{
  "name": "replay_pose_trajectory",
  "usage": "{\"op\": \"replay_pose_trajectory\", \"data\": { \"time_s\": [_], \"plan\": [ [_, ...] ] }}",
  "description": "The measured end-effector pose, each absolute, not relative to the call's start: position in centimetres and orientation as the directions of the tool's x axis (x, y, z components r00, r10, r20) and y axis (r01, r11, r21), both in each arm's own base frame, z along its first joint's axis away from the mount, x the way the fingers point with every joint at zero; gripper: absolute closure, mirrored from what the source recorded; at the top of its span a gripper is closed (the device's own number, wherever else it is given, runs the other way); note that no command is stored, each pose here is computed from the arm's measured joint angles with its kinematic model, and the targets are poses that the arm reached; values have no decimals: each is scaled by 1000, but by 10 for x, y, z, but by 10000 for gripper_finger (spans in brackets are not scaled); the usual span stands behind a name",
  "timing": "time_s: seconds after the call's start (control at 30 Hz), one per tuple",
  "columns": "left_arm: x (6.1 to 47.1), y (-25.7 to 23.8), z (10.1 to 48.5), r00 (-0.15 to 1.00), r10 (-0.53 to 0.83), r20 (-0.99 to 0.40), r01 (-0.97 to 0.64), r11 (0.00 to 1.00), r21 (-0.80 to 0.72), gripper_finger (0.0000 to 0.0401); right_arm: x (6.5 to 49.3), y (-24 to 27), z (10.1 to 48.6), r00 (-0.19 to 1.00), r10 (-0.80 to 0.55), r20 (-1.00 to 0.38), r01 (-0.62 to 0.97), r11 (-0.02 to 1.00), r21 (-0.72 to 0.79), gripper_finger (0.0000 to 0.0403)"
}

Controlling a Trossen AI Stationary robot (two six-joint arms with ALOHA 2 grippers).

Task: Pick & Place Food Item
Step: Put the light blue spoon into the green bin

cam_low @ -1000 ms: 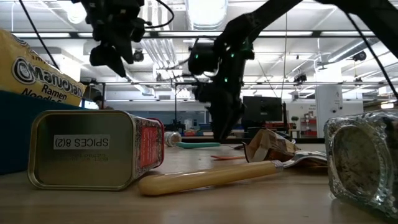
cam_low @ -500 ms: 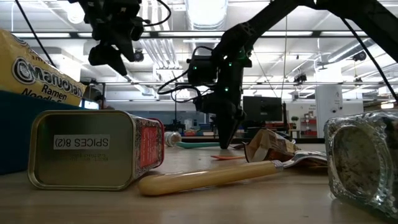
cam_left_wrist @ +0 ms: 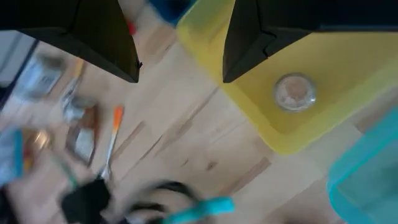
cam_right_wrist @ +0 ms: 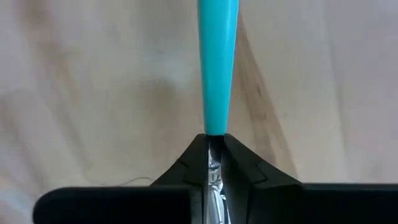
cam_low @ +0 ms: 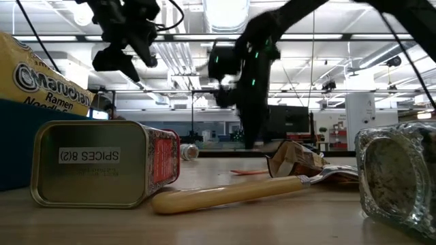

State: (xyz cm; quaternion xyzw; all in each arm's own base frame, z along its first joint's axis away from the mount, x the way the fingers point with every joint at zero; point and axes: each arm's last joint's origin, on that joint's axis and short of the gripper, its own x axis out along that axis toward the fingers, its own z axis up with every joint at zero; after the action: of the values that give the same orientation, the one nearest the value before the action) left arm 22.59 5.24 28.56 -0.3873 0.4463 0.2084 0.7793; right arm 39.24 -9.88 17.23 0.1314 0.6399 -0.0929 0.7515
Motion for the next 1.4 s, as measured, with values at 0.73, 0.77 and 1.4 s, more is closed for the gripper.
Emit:
{"op": "replay_pose_trajectory", "data": {
  "time_s": [0.73, 0.77, 1.4],
  "plan": [
    [255, 60, 278, 806, 39, -591, -570, 325, -755, 164, 364, -40, 286, 471, -49, -881, 209, 976, 58, 385],
    [255, 61, 278, 811, 44, -583, -564, 320, -761, 164, 364, -39, 287, 473, -47, -880, 205, 977, 59, 385],
    [258, 61, 282, 840, 38, -541, -523, 319, -791, 165, 376, -26, 304, 600, -44, -799, 194, 977, 92, 385]
  ]
}}
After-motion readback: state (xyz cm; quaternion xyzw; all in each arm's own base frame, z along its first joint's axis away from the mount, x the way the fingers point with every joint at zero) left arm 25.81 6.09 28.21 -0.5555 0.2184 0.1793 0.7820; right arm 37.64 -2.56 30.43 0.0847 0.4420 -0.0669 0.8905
